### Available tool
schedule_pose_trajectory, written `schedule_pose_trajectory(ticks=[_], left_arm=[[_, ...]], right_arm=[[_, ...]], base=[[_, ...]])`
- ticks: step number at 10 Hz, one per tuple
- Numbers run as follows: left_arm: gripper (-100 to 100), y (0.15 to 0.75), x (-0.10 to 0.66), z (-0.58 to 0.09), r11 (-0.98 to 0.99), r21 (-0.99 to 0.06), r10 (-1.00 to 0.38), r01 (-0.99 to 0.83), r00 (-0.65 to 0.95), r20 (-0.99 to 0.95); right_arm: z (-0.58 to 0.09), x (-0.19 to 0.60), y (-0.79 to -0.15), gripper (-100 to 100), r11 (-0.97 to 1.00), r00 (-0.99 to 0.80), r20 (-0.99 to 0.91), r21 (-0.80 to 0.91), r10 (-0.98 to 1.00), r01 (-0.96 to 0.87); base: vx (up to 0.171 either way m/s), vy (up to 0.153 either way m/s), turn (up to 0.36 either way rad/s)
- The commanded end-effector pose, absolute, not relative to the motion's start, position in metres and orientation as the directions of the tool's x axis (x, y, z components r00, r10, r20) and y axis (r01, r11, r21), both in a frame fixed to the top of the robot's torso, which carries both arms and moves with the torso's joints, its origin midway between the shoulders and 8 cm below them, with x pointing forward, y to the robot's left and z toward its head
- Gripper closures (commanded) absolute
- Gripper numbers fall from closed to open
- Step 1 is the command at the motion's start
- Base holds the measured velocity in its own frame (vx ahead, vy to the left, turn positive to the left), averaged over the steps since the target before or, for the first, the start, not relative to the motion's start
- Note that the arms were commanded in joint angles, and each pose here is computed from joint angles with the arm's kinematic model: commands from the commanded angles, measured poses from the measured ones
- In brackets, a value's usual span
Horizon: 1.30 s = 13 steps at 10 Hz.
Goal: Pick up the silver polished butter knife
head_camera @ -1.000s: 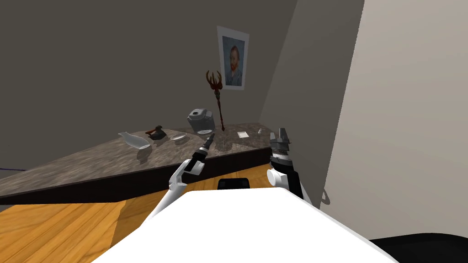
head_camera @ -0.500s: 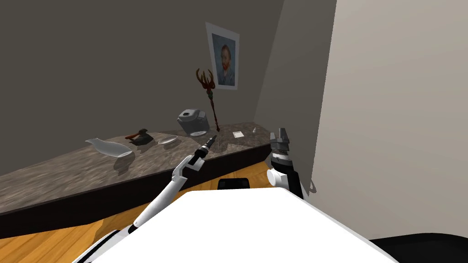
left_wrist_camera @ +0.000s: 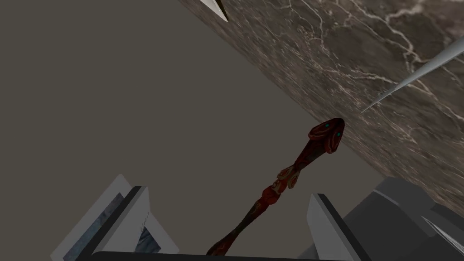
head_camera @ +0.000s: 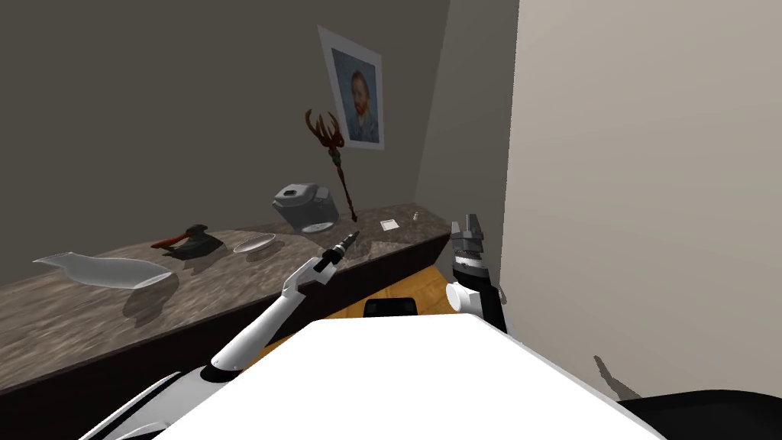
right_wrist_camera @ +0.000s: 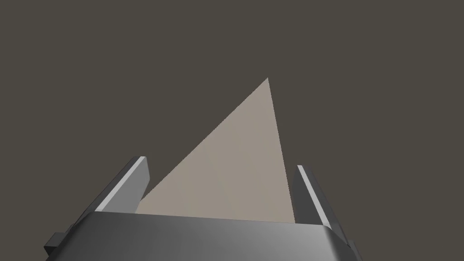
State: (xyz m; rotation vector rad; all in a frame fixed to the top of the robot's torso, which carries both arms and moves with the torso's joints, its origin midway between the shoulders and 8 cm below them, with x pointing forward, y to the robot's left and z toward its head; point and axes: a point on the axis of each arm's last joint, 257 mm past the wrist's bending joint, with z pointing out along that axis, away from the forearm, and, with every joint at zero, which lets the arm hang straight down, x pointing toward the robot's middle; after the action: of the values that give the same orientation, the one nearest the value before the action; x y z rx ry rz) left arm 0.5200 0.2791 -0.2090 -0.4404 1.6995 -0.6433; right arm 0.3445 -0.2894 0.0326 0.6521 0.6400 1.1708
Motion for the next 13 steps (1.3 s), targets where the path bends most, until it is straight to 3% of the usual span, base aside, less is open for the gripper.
schedule_pose_trajectory(ticks=[1, 10, 13], left_arm=[[-100, 0.29, 0.522, -0.217, 0.794, -0.607, -0.587, 0.018, -0.238, -0.774], [-100, 0.427, 0.494, -0.294, 0.859, -0.411, -0.506, -0.306, -0.371, -0.779], [-100, 0.5, 0.461, -0.316, 0.836, -0.301, -0.501, -0.459, -0.416, -0.759]], right_arm=[[0.033, 0.344, -0.289, 0, 0.255, 0.262, -0.113, 0.748, 0.958, -0.612], [0.033, 0.344, -0.289, 0, 0.255, 0.262, -0.113, 0.748, 0.958, -0.612], [0.033, 0.344, -0.289, 0, 0.255, 0.262, -0.113, 0.748, 0.958, -0.612]], base=[[-0.003, -0.027, -0.099], [-0.003, -0.037, -0.189], [-0.002, -0.048, -0.28]])
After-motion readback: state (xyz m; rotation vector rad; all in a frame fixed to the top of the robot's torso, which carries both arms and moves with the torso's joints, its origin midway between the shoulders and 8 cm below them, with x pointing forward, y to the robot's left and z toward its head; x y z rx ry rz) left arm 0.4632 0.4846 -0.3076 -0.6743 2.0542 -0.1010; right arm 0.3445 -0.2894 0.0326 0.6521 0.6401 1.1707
